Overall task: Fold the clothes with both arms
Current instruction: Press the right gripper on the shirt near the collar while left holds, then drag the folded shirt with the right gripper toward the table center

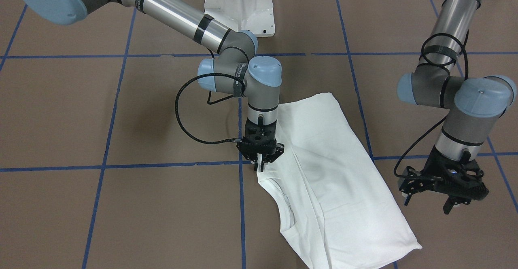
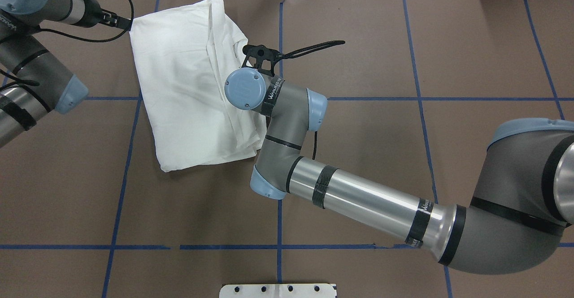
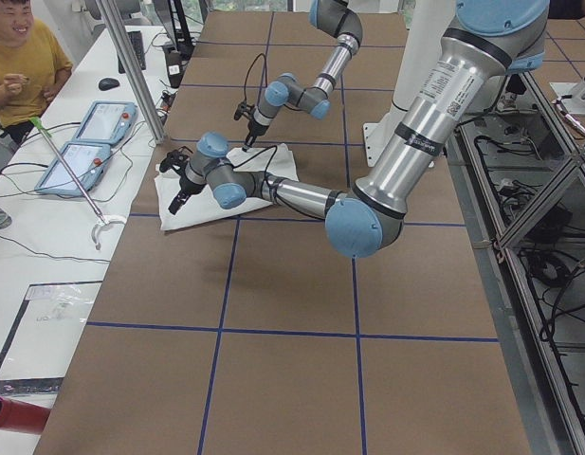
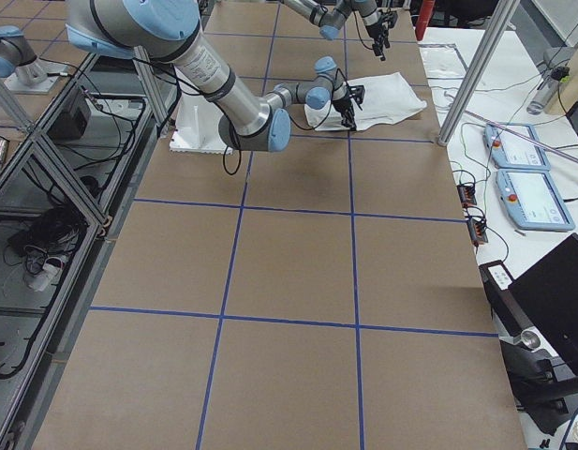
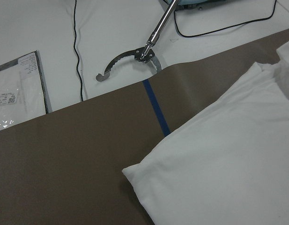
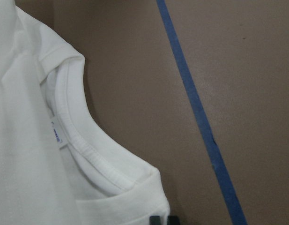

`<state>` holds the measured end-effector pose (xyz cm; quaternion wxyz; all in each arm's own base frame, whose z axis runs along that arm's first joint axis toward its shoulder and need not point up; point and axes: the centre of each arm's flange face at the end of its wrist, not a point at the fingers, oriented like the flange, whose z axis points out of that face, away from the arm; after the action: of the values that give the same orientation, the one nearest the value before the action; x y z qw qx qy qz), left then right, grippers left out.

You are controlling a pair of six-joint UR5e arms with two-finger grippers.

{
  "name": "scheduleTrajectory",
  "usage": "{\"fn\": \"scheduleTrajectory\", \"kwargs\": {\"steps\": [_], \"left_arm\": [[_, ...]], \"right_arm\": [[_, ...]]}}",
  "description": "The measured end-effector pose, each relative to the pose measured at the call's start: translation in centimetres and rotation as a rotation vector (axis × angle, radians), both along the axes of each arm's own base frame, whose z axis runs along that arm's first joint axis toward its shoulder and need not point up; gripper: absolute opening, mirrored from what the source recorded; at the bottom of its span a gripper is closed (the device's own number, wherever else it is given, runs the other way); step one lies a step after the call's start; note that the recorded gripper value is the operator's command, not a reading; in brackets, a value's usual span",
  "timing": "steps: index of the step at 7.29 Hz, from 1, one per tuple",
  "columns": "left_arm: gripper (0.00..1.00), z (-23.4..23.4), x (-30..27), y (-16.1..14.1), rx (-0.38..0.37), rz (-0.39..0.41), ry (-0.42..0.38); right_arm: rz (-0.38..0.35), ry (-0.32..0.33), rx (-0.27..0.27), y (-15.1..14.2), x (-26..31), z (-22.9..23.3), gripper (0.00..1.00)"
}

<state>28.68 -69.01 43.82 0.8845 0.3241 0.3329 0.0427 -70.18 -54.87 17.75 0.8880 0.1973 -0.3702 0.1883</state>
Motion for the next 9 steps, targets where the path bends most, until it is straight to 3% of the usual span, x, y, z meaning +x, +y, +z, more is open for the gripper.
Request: {"fn": "scheduleTrajectory", "kwargs": {"steps": [3,7,8,9], "left_arm": [[1.0,0.1,0.0,0.0,0.0,0.001,0.0],[1.0,0.3,-0.2,0.5,0.002,0.001,0.001],[1.0,0.2,-0.3,0.7,0.004,0.002,0.002],[1.0,0.2,-0.3,0.9,0.006,0.003,0.003]], "right_arm": [[-0.013,-0.007,0.005,1.5,2.0,-1.6,0.0],[-0.057,0.017,0.005,11.6,12.7,6.3,0.0],[-0.064,0.026,0.018,14.2,14.8,8.0,0.72],[-0.067,0.033,0.031,16.0,16.2,9.2,1.0]]}}
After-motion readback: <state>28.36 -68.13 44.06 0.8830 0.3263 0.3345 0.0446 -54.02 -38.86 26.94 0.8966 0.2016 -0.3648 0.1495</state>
